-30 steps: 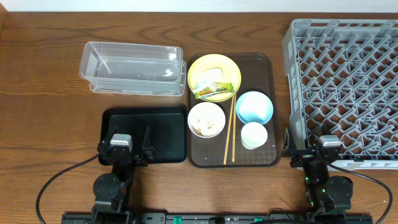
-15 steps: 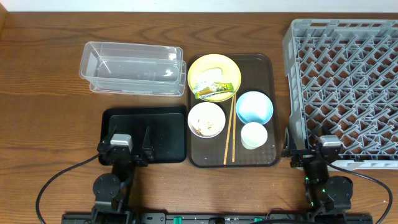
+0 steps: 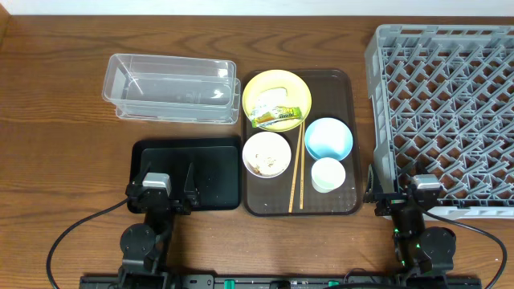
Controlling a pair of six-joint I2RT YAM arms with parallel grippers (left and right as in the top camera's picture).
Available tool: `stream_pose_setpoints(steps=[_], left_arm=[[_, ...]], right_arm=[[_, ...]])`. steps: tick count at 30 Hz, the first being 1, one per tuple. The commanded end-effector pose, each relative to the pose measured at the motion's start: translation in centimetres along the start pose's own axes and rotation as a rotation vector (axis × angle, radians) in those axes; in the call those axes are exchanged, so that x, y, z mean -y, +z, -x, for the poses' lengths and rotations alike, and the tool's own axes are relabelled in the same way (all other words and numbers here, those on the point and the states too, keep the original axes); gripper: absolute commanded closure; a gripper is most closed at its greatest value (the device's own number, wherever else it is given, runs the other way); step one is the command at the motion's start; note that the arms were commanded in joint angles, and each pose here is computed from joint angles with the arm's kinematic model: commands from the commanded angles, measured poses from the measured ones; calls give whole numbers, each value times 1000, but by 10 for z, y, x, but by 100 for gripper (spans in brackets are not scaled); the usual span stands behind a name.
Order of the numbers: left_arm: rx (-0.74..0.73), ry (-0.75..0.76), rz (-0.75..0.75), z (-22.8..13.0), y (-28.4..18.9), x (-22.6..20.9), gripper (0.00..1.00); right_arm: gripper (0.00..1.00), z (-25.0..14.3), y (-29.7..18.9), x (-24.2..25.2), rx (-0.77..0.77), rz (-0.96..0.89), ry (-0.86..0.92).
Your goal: Sort waste into correct bins and load items into the dishwasher rack
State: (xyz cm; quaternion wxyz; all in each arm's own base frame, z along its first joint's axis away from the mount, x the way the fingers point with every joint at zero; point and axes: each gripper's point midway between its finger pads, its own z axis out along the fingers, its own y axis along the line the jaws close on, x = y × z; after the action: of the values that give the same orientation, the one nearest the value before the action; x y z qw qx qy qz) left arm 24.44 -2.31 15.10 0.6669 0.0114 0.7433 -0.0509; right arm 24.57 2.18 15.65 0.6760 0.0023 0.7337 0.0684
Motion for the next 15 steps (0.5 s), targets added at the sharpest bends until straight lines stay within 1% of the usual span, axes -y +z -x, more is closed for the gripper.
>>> stream_pose_setpoints(steps=[1, 15], left_arm=[[-48, 18, 27, -14, 0, -5, 7], [-46, 18, 27, -14, 0, -5, 7]], right_arm=[[1, -1, 0, -1, -3, 5, -6], [1, -1, 0, -1, -3, 5, -6]])
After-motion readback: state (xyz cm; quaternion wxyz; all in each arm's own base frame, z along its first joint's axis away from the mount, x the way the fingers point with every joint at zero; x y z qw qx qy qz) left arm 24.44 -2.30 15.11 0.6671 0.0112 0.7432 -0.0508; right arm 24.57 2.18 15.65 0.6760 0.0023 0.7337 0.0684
